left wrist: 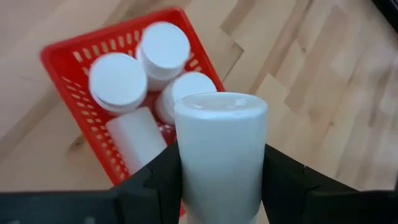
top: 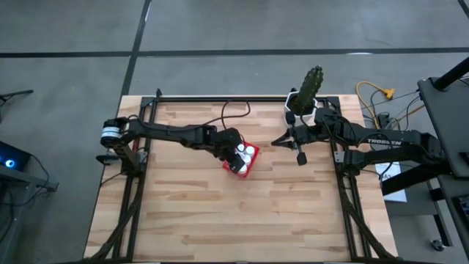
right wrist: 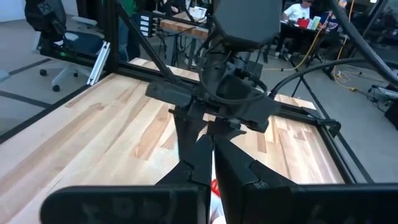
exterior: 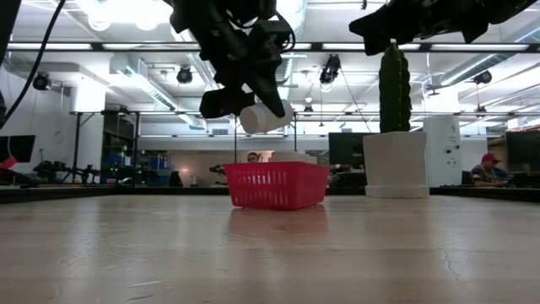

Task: Pick and place pill bottles into a basket
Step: Put the pill bottle into the red bin

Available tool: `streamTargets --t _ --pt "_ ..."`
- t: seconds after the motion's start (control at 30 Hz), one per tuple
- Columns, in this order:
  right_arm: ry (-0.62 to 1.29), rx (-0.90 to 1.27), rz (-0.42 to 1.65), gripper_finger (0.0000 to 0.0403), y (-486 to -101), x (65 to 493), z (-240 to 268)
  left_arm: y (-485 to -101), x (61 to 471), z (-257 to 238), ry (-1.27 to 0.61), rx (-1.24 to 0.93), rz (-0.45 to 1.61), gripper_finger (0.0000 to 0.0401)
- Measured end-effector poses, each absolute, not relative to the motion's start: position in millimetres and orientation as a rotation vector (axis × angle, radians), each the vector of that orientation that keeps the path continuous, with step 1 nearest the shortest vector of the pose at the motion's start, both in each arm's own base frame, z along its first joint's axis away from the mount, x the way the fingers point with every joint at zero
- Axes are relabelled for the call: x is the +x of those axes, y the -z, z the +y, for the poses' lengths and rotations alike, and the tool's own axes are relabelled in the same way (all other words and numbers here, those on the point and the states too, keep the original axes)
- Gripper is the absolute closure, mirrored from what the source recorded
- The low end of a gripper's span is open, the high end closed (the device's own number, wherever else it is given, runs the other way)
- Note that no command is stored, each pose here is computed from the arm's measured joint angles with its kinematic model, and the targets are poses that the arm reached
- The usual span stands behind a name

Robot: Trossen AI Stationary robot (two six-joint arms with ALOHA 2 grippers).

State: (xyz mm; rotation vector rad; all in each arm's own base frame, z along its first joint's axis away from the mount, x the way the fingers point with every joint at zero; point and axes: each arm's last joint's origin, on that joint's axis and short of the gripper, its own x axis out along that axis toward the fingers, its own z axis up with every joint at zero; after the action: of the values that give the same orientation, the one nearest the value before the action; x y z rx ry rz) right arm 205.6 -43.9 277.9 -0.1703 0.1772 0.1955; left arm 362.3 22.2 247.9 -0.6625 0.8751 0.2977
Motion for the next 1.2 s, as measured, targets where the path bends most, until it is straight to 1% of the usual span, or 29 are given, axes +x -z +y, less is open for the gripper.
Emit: streamTargets --t 0.3,0.4,0.5,0.6,0.77,1.03,1.2 --pt "-0.196 -0.168 0.177 0.0394 -278.2 205.6 -43.8 -238.3 363.5 27.5 -0.344 -0.686 0.882 0.0252" --pt "-0.196 -0.168 0.177 0.0394 -278.2 205.6 -43.8 -229.7 361.8 27.2 -0.363 -0.706 0.906 0.0252" --pt "-0.196 -0.168 0.177 0.0394 -278.2 205.6 -43.8 -225.1 362.2 27.2 -0.360 -0.718 0.883 0.0252" --pt "-0.196 -0.163 0.178 0.0394 -278.1 205.7 -43.8 -220.5 359.5 27.0 -0.373 -0.729 0.903 0.0252" --pt "-0.196 -0.163 0.177 0.0394 -278.2 205.7 -43.8 -222.2 361.8 27.1 -0.363 -0.732 0.875 0.0252" --pt "-0.196 -0.160 0.177 0.0394 -278.3 205.7 -43.8 -212.1 364.6 27.5 -0.373 -0.731 0.906 0.0252" --pt "-0.196 -0.160 0.177 0.0394 -278.2 205.7 -43.8 -208.1 365.9 27.2 -0.368 -0.736 0.919 0.0233"
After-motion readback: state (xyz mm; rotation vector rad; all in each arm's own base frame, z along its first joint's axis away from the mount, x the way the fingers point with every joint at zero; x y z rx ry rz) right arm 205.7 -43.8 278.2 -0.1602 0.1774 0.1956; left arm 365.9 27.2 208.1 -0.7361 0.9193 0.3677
